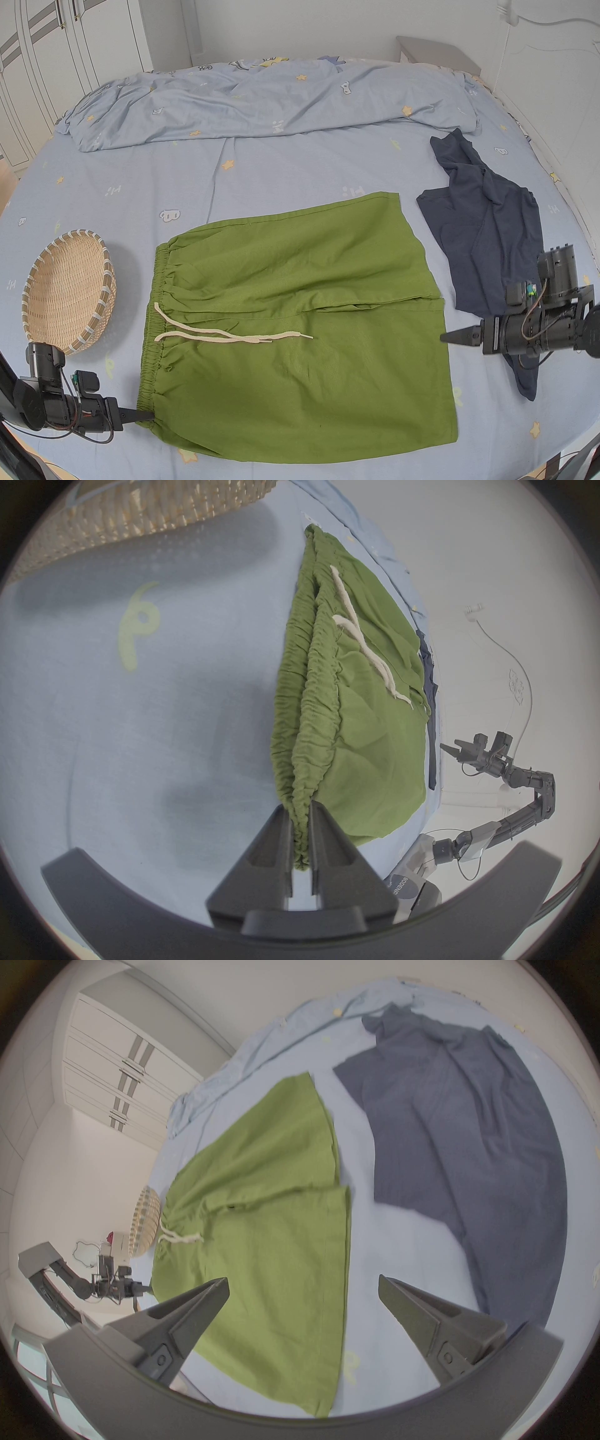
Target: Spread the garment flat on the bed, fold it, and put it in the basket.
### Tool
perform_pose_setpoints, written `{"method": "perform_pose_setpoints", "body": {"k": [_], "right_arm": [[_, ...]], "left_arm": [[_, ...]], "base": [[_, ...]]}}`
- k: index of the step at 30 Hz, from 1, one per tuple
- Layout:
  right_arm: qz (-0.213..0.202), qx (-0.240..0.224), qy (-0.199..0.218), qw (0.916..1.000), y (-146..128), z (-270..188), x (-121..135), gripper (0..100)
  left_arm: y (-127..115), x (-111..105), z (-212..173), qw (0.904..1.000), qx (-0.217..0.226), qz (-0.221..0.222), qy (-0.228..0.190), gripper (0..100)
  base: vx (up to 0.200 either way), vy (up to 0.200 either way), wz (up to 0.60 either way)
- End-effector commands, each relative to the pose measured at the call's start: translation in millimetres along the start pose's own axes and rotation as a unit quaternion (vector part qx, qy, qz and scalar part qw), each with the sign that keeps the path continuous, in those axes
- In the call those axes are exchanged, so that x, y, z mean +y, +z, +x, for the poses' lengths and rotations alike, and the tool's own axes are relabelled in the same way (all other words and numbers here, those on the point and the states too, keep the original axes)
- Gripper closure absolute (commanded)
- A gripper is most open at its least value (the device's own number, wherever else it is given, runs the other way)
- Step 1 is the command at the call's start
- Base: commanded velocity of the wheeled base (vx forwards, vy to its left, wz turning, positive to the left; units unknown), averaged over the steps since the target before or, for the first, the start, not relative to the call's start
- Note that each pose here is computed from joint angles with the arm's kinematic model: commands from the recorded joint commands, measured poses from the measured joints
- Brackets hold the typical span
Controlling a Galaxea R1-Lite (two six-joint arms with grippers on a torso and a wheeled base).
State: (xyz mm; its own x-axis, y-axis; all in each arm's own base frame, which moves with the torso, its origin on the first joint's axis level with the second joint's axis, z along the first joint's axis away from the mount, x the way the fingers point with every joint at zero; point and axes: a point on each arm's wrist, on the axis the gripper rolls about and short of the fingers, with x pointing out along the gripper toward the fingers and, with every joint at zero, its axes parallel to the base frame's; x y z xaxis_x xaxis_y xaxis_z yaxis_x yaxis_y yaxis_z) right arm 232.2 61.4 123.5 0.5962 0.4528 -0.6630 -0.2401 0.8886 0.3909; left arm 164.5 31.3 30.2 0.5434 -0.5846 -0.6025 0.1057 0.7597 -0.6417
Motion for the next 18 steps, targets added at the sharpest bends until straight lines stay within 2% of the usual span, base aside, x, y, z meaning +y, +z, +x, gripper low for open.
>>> {"method": "perform_pose_setpoints", "body": {"k": [1, 5, 10, 18], "right_arm": [[0.000, 0.061, 0.002, 0.9981, -39.7, 0.7, 0.2, 0], [0.005, 0.105, -0.002, 0.9944, -68.4, 1.6, -4.8, 0], [0.009, 0.117, 0.001, 0.9931, -79.0, 0.5, -7.3, 0], [0.026, 0.180, 0.068, 0.9809, -93.9, 9.1, -8.0, 0]], "left_arm": [[-8.0, 8.8, -13.4, 0.9993, -0.029, 0.007, 0.024, 100], [-10.4, 18.9, -11.5, 0.9994, -0.020, 0.012, 0.026, 100], [-11.3, 19.8, -10.9, 0.9995, -0.018, 0.011, 0.025, 100], [-10.7, 19.7, -11.1, 0.9994, -0.019, 0.012, 0.025, 100]], "base": [[0.000, 0.000, 0.00], [0.000, 0.000, 0.00], [0.000, 0.000, 0.00], [0.000, 0.000, 0.00]]}}
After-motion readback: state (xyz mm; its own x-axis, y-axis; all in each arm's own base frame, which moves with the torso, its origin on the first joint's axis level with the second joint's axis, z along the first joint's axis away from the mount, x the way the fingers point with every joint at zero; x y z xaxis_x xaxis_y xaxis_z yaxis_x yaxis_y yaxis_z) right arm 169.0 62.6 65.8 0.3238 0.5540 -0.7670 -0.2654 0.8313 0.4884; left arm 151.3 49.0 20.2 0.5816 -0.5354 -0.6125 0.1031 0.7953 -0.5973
